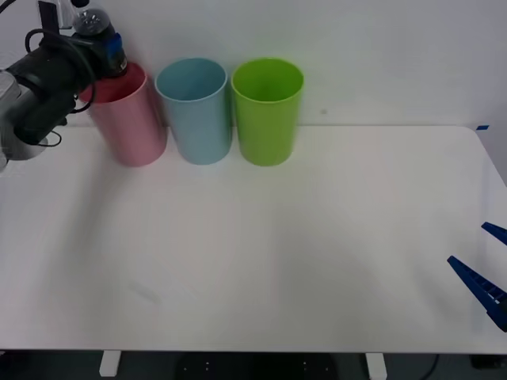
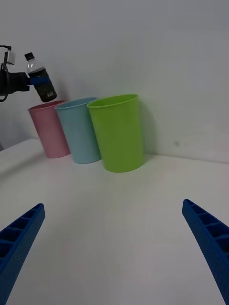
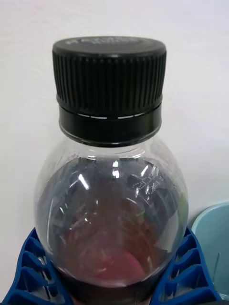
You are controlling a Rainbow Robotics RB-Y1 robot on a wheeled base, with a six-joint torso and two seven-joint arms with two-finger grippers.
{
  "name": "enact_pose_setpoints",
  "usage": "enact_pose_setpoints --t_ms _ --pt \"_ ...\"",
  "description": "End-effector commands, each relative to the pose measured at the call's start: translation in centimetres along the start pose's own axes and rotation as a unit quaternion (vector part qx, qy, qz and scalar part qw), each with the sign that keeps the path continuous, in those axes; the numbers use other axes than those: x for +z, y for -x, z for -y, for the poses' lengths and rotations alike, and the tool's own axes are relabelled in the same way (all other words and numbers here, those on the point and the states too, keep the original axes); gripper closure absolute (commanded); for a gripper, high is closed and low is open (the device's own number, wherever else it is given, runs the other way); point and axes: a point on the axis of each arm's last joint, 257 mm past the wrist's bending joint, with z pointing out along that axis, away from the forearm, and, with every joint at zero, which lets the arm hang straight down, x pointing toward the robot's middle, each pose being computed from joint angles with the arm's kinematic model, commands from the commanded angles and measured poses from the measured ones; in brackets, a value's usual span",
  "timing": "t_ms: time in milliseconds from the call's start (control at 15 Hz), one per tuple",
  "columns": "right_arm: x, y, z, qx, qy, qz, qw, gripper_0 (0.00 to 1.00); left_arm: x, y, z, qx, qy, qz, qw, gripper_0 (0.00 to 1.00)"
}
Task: Grasp the object on the table and drop it into the matching bin: aluminum can to the light blue bin, PET bottle to the pink bin.
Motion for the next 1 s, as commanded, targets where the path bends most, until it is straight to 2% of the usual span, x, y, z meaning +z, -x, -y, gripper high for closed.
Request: enact_pose_setpoints --t_ms 67,200,267,333,733,800,1000 --pt "0.0 0.0 0.0 0.000 0.000 0.000 1.0000 0.00 0.2 -0.1 0.3 0.002 0.001 0.000 1.0000 0.94" --pt "0.0 0.0 0.0 0.000 0.000 0.000 1.0000 0.00 0.2 0.1 0.1 0.004 0.003 0.002 1.0000 0.76" --pt "0.0 0.0 0.0 0.000 0.000 0.000 1.0000 0.00 0.2 0.2 0.0 0.003 0.004 0.003 1.0000 0.11" --pt "0.0 0.0 0.0 0.000 0.000 0.000 1.0000 0.00 0.2 0.3 0.0 0.004 0.005 0.004 1.0000 0.00" --pt "0.0 0.0 0.0 0.000 0.000 0.000 1.0000 0.00 0.1 0.3 -0.1 -0.005 0.004 0.005 1.0000 0.00" --pt "0.0 0.0 0.0 0.000 0.000 0.000 1.0000 0.00 -0.2 0.1 -0.2 -0.018 -0.001 0.005 0.9998 0.00" --pt "0.0 0.0 0.0 0.000 0.000 0.000 1.0000 0.00 -1.1 -0.3 -0.5 -0.037 -0.020 0.005 0.9991 0.00"
